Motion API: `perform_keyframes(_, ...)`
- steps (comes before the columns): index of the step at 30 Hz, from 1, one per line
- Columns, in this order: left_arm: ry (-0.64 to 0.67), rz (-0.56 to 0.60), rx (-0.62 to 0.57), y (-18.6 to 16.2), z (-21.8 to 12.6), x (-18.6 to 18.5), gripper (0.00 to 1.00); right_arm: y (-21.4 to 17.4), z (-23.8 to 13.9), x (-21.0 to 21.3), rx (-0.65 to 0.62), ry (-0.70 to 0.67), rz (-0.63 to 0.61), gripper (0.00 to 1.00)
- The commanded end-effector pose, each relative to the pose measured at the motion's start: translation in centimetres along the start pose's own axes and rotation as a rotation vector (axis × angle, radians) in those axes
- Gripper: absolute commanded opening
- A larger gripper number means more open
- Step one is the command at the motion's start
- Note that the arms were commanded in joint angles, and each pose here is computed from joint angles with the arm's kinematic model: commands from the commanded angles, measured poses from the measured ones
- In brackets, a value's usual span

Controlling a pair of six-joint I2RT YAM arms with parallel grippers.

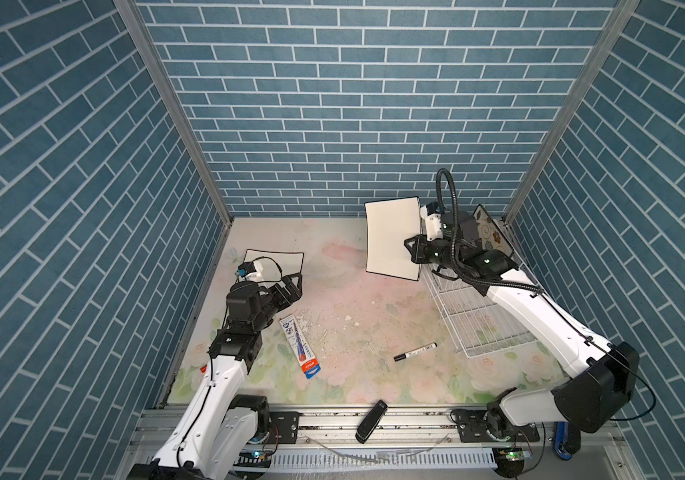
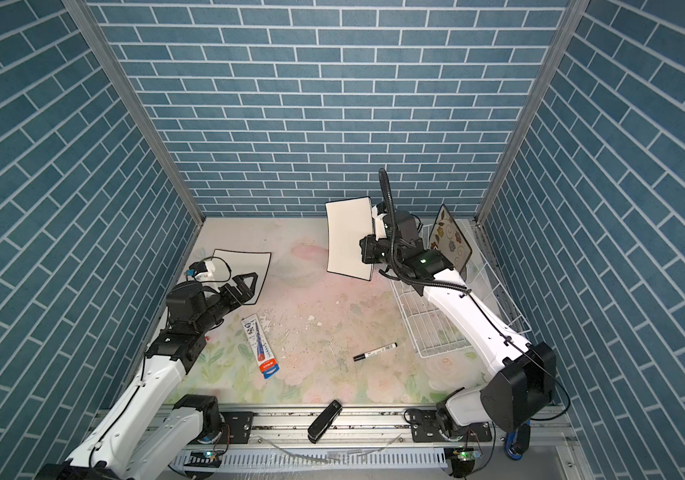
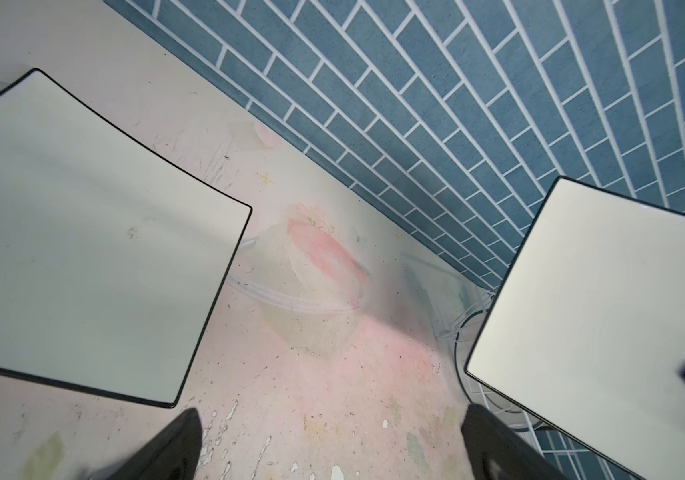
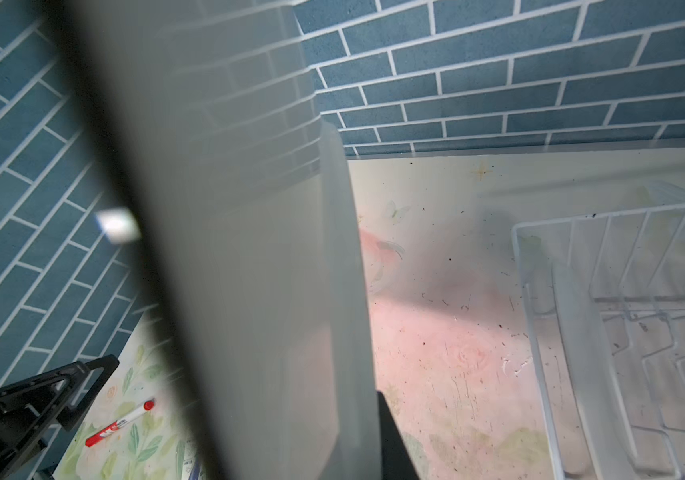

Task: Unload the plates from the dish rack

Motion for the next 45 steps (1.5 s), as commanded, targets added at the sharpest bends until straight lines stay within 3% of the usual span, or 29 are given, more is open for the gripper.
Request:
perform_keyframes(1, -0.091, -0.021, -0.004, 0.1, 0.1, -1.6, 1.0, 9.8, -5.7, 2.4, -0.462, 0.105, 0.084, 0.0)
perform_keyframes(14, -0.204, -0.14, -0.001, 0.9, 0.3, -3.9, 1.0, 9.6, -5.4, 1.5, -0.732, 0.146, 0.277, 0.0)
perform_keyframes(20, -0.29, -0.201, 0.02, 0.8, 1.1, -4.9, 1.0, 8.5, -6.1, 0.4, -0.866, 0.092, 0.348, 0.0)
perform_keyframes(36, -0.485, -0.325, 0.089, 0.4, 1.6, -7.1, 1.0, 7.1, -3.2, 2.5, -0.92, 0.287, 0.458, 0.0)
perform_keyframes(45, -0.586, -0.263, 0.108, -0.2, 1.3, -9.3, 1.0, 6.4, -2.0, 4.3, -0.918, 0.322, 0.485, 0.0)
Point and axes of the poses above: each gripper's point midway between its finger pads, its own z axis out along the fingers, its own x axis along the line the jaws close on, y = z × x, the point moved 1 cm from there along -z, back along the fingers, and after that the axes turned 12 degrees about -z, right-handed, at the moved point
